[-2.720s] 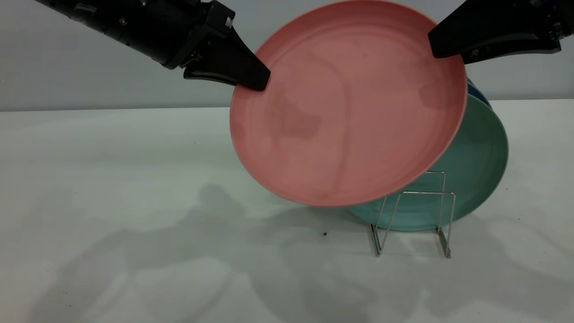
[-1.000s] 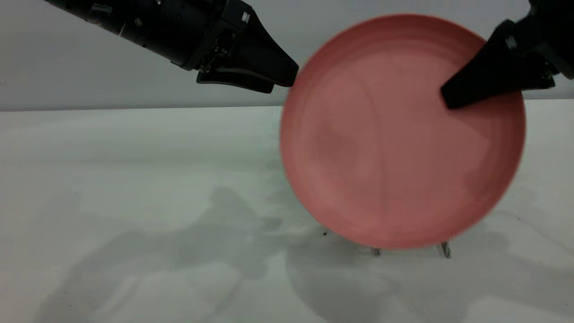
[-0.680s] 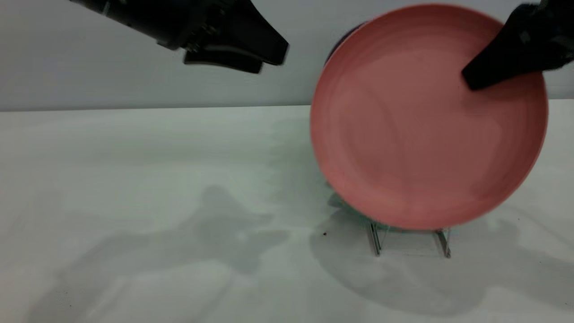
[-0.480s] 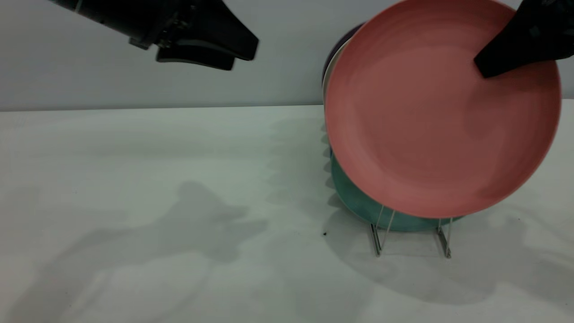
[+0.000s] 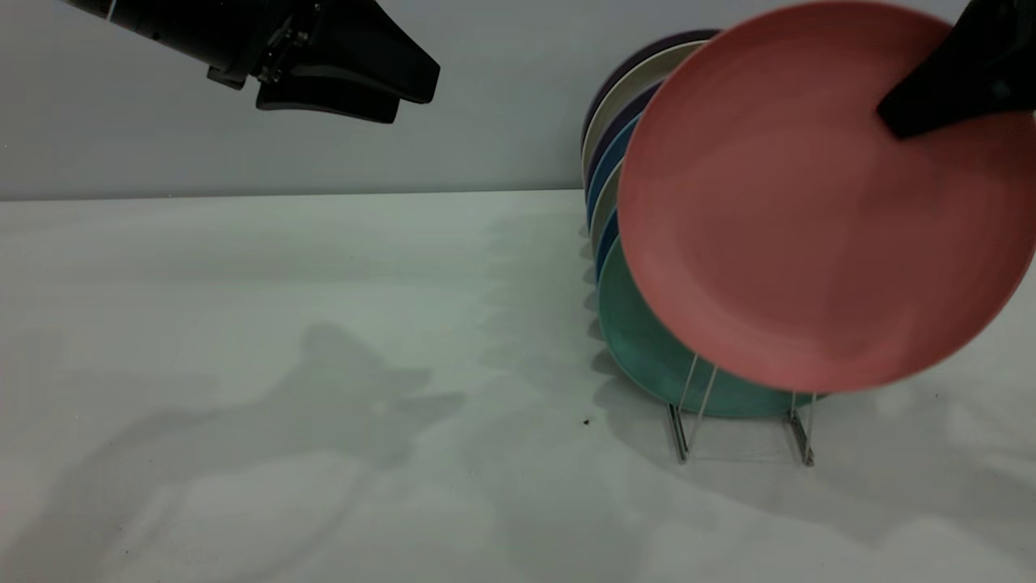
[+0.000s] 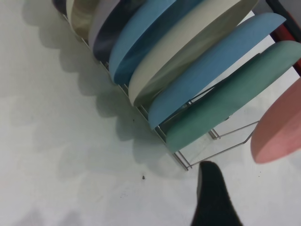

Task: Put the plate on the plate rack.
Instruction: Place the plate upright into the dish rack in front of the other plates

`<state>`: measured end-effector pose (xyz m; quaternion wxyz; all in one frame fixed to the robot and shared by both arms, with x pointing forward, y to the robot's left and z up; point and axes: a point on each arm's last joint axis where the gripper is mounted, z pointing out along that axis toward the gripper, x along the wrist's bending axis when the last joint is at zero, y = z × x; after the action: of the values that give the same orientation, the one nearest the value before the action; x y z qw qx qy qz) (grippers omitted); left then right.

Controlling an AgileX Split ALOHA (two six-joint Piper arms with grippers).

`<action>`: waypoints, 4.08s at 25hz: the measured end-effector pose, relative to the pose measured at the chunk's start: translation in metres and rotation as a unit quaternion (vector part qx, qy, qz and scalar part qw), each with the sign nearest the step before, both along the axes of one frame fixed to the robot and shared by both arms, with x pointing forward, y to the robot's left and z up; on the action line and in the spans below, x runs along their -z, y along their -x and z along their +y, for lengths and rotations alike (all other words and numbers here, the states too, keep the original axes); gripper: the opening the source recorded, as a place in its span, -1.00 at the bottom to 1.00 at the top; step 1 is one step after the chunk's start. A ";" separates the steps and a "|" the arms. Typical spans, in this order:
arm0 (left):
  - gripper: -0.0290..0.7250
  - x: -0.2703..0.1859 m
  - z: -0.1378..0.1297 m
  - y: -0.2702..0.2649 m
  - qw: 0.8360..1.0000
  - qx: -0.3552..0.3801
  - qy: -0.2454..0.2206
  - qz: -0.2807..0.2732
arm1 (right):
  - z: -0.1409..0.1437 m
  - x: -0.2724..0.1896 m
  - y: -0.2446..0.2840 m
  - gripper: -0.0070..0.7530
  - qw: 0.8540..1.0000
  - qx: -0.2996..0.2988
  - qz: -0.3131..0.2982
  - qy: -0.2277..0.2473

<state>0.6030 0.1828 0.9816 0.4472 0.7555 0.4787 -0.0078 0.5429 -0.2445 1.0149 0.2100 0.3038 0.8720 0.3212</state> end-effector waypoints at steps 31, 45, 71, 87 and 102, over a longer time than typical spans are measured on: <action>0.36 0.001 0.002 0.000 1.000 0.000 -0.008 -0.002 | 0.026 -0.031 0.013 -0.75 0.967 -0.148 -0.164 0.128; 0.36 0.001 0.002 0.000 1.000 0.000 -0.009 -0.003 | 0.025 -0.017 0.004 -0.75 0.965 -0.151 -0.157 0.146; 0.36 0.001 0.002 -0.001 1.000 -0.005 -0.011 -0.004 | 0.026 0.004 -0.007 -0.75 0.970 -0.145 -0.132 0.147; 0.36 0.001 0.003 -0.001 1.000 -0.006 -0.012 -0.005 | 0.031 0.022 -0.012 -0.75 0.974 -0.158 -0.104 0.123; 0.36 0.001 0.003 -0.001 1.000 -0.006 -0.012 -0.006 | 0.033 0.036 -0.014 -0.75 0.975 -0.173 -0.079 0.114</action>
<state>0.6045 0.1854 0.9809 0.4410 0.7579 0.4808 0.0053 0.5573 -0.2112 0.9791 0.2526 0.0965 0.9231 0.2735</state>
